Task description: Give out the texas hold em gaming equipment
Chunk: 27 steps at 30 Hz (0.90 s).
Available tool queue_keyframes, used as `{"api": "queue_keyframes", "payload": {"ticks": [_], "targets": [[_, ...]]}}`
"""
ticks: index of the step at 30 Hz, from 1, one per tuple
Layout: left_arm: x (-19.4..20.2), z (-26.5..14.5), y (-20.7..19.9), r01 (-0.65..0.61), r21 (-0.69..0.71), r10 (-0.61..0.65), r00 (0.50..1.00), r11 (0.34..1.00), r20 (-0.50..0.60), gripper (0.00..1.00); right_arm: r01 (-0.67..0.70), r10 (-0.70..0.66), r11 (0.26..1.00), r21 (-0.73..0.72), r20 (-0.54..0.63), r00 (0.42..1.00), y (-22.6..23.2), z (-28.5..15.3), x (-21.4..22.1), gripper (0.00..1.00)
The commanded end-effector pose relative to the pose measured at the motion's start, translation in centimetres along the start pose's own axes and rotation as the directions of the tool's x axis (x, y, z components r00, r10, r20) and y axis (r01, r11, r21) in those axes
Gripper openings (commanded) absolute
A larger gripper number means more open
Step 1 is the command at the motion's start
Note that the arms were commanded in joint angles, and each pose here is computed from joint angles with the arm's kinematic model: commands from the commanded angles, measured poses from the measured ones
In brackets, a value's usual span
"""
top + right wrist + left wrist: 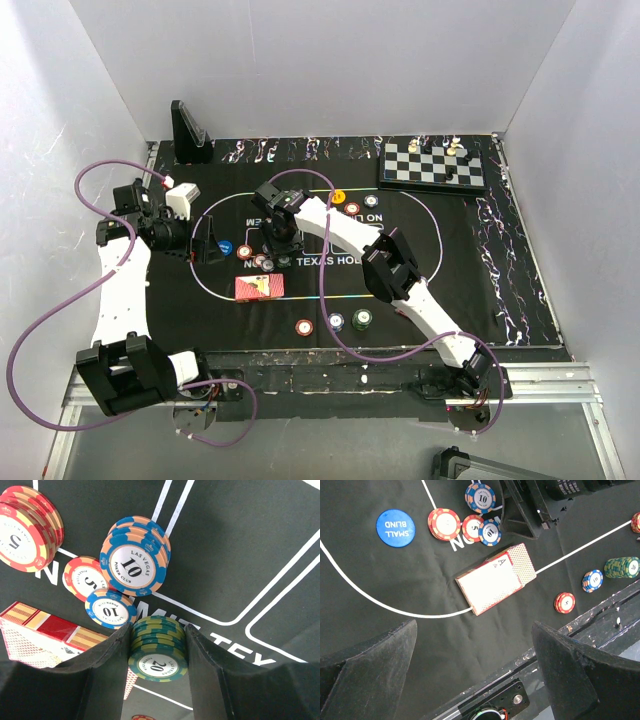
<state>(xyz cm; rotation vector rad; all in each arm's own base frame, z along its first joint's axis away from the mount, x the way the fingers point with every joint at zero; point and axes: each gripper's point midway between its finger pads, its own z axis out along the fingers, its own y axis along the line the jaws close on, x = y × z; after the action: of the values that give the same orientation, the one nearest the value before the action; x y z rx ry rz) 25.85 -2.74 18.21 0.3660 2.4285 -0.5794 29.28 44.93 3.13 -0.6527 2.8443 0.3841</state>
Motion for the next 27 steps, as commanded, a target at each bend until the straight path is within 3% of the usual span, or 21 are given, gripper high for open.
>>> {"api": "queue_keyframes", "payload": {"ticks": [1,5,12,20,27], "targets": [[-0.1,-0.3,0.0,-0.027,-0.01,0.027,0.999,1.0,0.022,1.0,0.007,-0.007,0.999,-0.051,0.013,1.0,1.5,0.5,-0.3,0.55],[-0.1,-0.3,0.0,-0.026,-0.007,0.026,0.999,1.0,0.025,1.0,0.014,-0.014,0.999,-0.044,0.008,1.0,1.3,0.6,-0.2,0.64],[-0.2,-0.5,-0.1,-0.025,-0.009,0.025,0.999,1.0,0.025,1.0,0.03,-0.029,0.999,-0.031,0.043,0.999,1.0,-1.2,-0.9,0.68],[-0.2,-0.9,-0.1,-0.029,-0.018,0.029,0.999,0.999,0.027,1.0,0.058,-0.065,0.997,0.044,0.183,0.981,-0.8,-10.5,-1.6,0.73],[-0.7,-1.4,-0.4,-0.031,-0.022,0.032,0.998,0.999,0.045,1.0,0.054,-0.067,0.994,0.098,0.135,0.989,-4.7,-14.2,5.2,0.8]]}}
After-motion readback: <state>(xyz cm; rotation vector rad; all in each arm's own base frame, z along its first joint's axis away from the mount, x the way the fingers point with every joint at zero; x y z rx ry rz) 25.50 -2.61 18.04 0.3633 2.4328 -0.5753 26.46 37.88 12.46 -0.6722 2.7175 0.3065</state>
